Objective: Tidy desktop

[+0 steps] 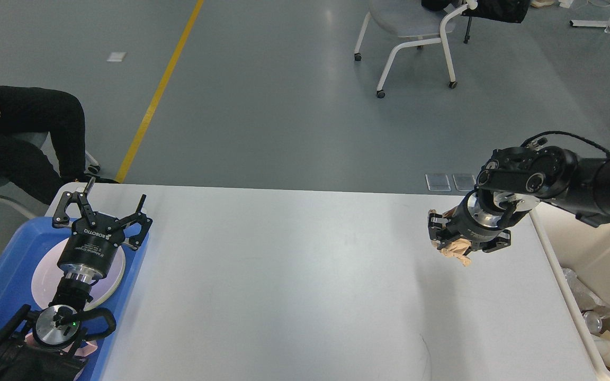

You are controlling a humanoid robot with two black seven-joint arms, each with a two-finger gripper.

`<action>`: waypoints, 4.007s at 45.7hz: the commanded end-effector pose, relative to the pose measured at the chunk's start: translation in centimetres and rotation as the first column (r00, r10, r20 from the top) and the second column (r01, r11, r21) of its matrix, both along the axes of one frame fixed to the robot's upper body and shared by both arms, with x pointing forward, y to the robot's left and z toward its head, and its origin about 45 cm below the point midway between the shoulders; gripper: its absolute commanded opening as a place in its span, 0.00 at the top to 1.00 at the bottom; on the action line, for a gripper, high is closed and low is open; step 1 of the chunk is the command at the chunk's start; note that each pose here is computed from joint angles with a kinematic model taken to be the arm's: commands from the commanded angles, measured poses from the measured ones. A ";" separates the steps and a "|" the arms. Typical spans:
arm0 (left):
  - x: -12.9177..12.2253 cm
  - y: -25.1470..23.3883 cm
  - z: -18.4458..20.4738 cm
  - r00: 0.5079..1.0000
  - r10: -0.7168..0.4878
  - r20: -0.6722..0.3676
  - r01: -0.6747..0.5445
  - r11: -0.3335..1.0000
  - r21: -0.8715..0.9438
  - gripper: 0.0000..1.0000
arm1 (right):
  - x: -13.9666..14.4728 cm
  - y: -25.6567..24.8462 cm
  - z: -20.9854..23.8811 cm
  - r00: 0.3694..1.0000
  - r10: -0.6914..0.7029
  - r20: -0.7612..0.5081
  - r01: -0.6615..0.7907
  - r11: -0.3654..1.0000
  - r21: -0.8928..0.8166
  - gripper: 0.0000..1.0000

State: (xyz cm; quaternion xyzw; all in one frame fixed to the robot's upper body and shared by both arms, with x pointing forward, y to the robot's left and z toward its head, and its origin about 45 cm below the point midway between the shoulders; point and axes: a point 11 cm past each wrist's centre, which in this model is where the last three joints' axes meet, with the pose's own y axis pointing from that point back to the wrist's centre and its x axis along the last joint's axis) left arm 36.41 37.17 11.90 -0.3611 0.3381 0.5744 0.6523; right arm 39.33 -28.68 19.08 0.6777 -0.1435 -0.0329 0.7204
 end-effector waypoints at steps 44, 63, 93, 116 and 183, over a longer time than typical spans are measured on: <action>-0.1 0.1 0.0 1.000 0.003 -0.001 -0.003 1.000 0.000 0.04 | -6.3 -1.0 23.5 0.997 -0.038 0.061 0.034 0.997 0.072 1.00; 0.0 0.0 0.0 1.000 0.001 0.000 -0.001 1.000 -0.001 0.04 | -5.6 -10.7 21.0 0.944 -0.280 0.173 0.269 0.959 0.085 1.00; 0.0 0.0 0.0 1.000 0.001 0.000 -0.001 1.000 -0.001 0.04 | -12.6 -30.1 -5.6 0.745 -0.541 0.390 0.634 0.757 -0.161 1.00; -0.1 0.0 -0.1 1.000 0.001 -0.002 -0.001 1.000 -0.001 0.04 | -14.2 -27.2 -16.0 0.754 -0.418 0.507 0.575 0.793 -0.201 1.00; 0.0 0.0 0.0 1.000 0.000 0.000 0.000 1.000 -0.001 0.04 | 1.5 -24.5 0.9 -0.111 -0.982 0.153 0.511 0.076 0.856 0.00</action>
